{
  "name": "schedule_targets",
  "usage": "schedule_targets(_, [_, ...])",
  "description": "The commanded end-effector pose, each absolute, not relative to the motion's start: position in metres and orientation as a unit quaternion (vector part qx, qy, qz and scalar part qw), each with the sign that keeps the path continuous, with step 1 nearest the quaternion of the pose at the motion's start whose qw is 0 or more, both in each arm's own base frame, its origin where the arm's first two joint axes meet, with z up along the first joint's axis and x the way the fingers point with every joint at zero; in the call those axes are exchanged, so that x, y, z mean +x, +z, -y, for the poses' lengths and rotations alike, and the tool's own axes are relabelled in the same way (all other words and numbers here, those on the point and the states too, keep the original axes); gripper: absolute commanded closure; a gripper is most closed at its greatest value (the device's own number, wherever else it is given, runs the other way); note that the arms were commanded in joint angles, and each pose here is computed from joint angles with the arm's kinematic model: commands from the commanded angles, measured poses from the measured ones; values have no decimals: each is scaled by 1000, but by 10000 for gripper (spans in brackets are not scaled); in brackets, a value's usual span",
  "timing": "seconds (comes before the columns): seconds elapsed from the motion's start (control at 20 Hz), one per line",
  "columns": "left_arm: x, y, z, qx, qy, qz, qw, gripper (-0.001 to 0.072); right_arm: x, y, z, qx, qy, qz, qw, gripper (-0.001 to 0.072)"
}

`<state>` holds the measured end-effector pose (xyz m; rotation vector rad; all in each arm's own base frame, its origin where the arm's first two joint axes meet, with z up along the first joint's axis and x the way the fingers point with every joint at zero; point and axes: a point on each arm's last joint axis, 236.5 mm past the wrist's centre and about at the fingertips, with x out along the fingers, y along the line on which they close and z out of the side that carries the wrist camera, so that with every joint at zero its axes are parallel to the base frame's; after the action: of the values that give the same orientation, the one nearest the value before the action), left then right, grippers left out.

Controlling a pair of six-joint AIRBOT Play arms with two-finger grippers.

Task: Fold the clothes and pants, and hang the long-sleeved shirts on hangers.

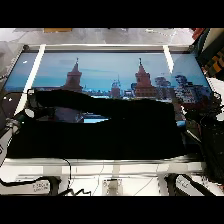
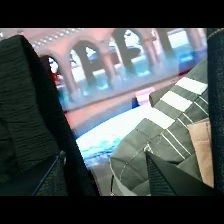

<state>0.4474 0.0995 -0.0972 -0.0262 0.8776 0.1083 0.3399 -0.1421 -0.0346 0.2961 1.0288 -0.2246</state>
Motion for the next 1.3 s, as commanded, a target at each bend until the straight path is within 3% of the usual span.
schedule_targets(0.0, [460, -86, -105, -14, 65, -399, 914, 698, 340, -35, 141, 143, -106, -490, 854, 152])
schedule_targets(0.1, [472, -67, -101, -21, 61, -384, 921, 699, 341, -34, 142, 143, -106, -488, 854, 153])
schedule_targets(0.3, [486, 10, -77, -137, 54, -379, 913, 700, 341, -34, 142, 142, -108, -486, 856, 153])
schedule_targets(0.5, [477, 134, -63, -111, -7, -384, 917, 700, 341, -34, 142, 142, -107, -486, 855, 159])
schedule_targets(0.55, [474, 165, -68, -93, -13, -371, 924, 700, 341, -34, 142, 142, -107, -486, 855, 272])
schedule_targets(0.6, [471, 191, -77, -78, -11, -356, 931, 700, 341, -34, 142, 142, -107, -487, 855, 448])
schedule_targets(0.65, [467, 205, -89, -79, -2, -349, 934, 700, 341, -34, 143, 140, -107, -487, 856, 504])
schedule_targets(0.75, [449, 196, -117, -95, 22, -377, 921, 701, 341, -34, 143, 138, -107, -487, 856, 502])
schedule_targets(0.9, [390, 107, -151, -175, 24, -544, 820, 702, 341, -34, 143, 139, -107, -487, 856, 503])
schedule_targets(1.0, [382, 56, -172, -245, 15, -587, 771, 700, 339, -36, 141, 141, -103, -493, 852, 505])
schedule_targets(1.25, [400, 3, -164, -293, -49, -598, 745, 700, 314, -62, 119, 169, -40, -587, 791, 517])
